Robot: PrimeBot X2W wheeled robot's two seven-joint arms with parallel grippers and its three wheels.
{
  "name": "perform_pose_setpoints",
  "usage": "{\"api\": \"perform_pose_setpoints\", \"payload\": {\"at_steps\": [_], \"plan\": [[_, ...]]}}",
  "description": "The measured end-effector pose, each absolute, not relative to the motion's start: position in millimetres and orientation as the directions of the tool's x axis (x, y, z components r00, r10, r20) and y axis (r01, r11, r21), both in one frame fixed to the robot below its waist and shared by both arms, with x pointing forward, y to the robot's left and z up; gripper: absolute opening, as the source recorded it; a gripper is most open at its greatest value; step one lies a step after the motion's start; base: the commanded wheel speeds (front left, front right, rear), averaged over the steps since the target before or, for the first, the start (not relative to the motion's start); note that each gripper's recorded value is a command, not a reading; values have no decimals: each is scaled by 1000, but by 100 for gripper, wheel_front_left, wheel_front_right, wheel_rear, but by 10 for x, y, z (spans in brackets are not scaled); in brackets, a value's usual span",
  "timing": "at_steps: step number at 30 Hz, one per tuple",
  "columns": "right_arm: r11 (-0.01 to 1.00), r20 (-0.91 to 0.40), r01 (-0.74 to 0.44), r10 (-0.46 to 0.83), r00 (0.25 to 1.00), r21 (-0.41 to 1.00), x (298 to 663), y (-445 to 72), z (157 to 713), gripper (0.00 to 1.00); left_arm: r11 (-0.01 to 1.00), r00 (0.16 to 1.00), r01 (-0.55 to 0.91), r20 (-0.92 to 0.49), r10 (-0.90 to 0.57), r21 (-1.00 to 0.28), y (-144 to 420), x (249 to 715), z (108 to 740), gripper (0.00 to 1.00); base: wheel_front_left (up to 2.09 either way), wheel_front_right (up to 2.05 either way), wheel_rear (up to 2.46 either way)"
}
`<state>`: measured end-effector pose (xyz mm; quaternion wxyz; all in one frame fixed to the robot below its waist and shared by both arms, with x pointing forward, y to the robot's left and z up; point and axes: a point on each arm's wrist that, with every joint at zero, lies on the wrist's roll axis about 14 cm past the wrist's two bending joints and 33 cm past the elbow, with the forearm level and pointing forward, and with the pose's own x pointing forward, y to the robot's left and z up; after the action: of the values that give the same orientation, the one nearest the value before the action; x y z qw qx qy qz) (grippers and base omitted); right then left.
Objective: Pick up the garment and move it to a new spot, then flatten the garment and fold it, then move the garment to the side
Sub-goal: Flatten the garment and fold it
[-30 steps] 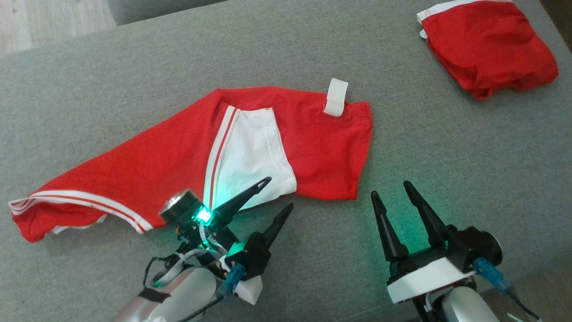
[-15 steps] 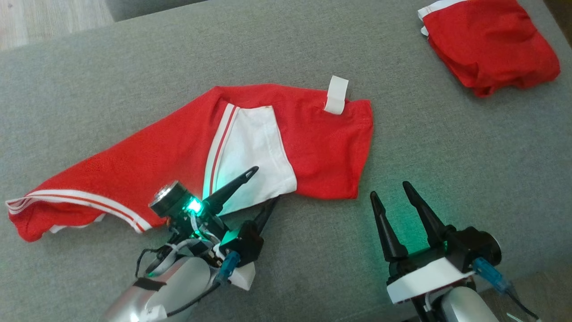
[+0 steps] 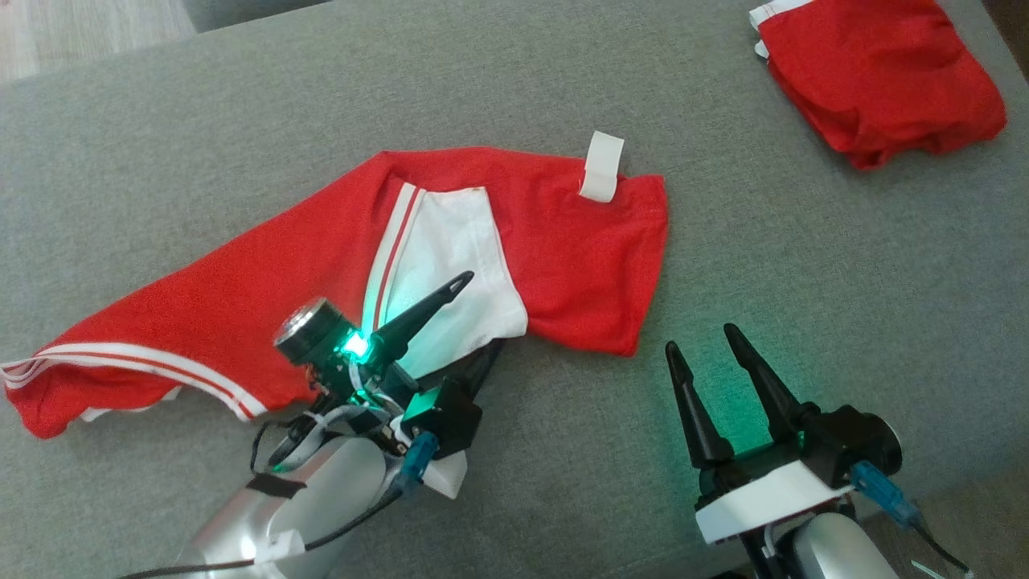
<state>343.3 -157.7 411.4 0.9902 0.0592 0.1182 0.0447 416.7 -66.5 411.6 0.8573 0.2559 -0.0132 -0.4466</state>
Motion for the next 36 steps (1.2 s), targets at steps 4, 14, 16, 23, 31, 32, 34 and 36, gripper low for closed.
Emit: {"api": "perform_pose_setpoints", "payload": {"at_steps": [4, 14, 16, 23, 31, 32, 34, 36], "plan": [[990, -232, -68, 96, 968, 126, 3428, -1596, 4108, 100, 450, 577, 774, -201, -792, 446, -756, 4135, 4130, 100, 0, 0, 0], [990, -229, -62, 90, 969, 124, 3421, -1615, 4119, 100, 455, 566, 782, -180, -805, 426, -808, 4115, 4233, 0, 0, 0, 0], [990, -228, -65, 92, 969, 125, 3425, -1607, 4121, 100, 457, 568, 786, -195, -800, 415, -774, 4104, 4207, 0, 0, 0, 0], [989, -221, -76, 103, 970, 128, 3441, -1576, 4135, 100, 476, 574, 799, -228, -787, 367, -689, 4033, 4153, 0, 0, 0, 0], [984, -180, -80, 108, 978, 157, 3561, -1566, 4234, 100, 557, 638, 731, -105, -763, 393, -544, 4131, 4552, 0, 0, 0, 0], [985, -169, -83, 109, 980, 153, 3613, -1575, 4263, 100, 571, 652, 715, -88, -753, 403, -491, 4163, 4613, 0, 0, 0, 0], [986, -153, -85, 107, 983, 144, 3738, -1606, 4304, 100, 590, 672, 685, -58, -738, 427, -380, 4214, 4728, 0, 0, 0, 0], [988, -143, -83, 101, 984, 130, 3876, -1650, 4325, 100, 613, 699, 646, -29, -715, 454, -237, 4284, 4843, 0, 0, 0, 0]]}}
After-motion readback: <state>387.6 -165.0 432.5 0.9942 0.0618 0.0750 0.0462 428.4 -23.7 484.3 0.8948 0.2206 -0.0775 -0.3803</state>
